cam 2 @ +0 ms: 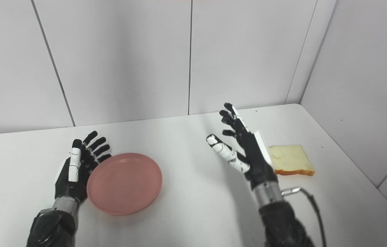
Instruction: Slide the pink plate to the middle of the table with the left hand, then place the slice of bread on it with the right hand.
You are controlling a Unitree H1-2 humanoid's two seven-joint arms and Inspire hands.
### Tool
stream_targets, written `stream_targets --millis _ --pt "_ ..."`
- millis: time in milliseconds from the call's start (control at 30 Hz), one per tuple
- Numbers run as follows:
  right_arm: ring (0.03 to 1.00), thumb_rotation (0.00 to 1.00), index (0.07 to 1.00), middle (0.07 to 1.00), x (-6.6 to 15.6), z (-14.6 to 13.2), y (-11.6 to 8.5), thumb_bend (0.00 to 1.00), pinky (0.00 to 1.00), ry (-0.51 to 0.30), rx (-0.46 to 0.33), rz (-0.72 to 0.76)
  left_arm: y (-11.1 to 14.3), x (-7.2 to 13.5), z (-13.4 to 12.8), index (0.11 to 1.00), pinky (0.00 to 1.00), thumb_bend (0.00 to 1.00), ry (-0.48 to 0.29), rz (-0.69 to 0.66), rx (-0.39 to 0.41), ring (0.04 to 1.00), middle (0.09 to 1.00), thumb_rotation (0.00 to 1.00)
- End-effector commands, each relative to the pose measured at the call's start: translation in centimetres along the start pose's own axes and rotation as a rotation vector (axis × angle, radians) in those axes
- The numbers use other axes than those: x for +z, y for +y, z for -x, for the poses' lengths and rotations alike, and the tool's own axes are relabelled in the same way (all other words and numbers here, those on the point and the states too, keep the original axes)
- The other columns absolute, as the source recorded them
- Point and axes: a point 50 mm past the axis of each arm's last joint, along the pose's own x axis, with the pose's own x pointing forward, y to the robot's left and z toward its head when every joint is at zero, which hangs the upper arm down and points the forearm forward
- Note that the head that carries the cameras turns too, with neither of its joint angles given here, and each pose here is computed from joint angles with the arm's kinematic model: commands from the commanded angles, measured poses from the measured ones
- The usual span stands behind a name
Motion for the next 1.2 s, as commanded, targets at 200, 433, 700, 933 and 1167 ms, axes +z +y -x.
stream_targets --millis 200,433,700,933,1167 --pt "0.873 0.68 0.873 0.912 3.2 -5.0 -9.5 1.00 0.78 -0.075 -0.051 0.437 0.5 -2.0 0.7 0.841 0.70 0.86 0.090 0.017 0.023 0.773 0.816 0.87" --pt "0.896 0.57 0.891 0.963 1.7 -8.1 -15.3 1.00 0.72 -0.028 0.034 0.636 0.7 -1.8 0.6 0.850 0.72 0.86 0.087 0.023 0.026 0.784 0.824 0.86" --pt "0.999 0.53 0.910 0.989 0.6 -9.5 -19.2 1.00 1.00 0.137 0.354 0.948 0.9 -1.5 0.4 0.847 0.75 0.84 0.091 0.023 0.032 0.793 0.828 0.85" --pt "0.998 0.44 0.938 0.988 -0.8 -10.2 -19.8 1.00 1.00 0.222 0.439 1.035 1.2 -1.4 0.4 0.859 0.75 0.85 0.093 0.019 0.031 0.785 0.828 0.84" --pt "1.000 0.45 0.956 1.000 -2.2 -11.1 -19.6 1.00 1.00 0.272 0.495 1.016 1.4 -1.3 0.5 0.863 0.75 0.85 0.096 0.017 0.029 0.786 0.834 0.84"
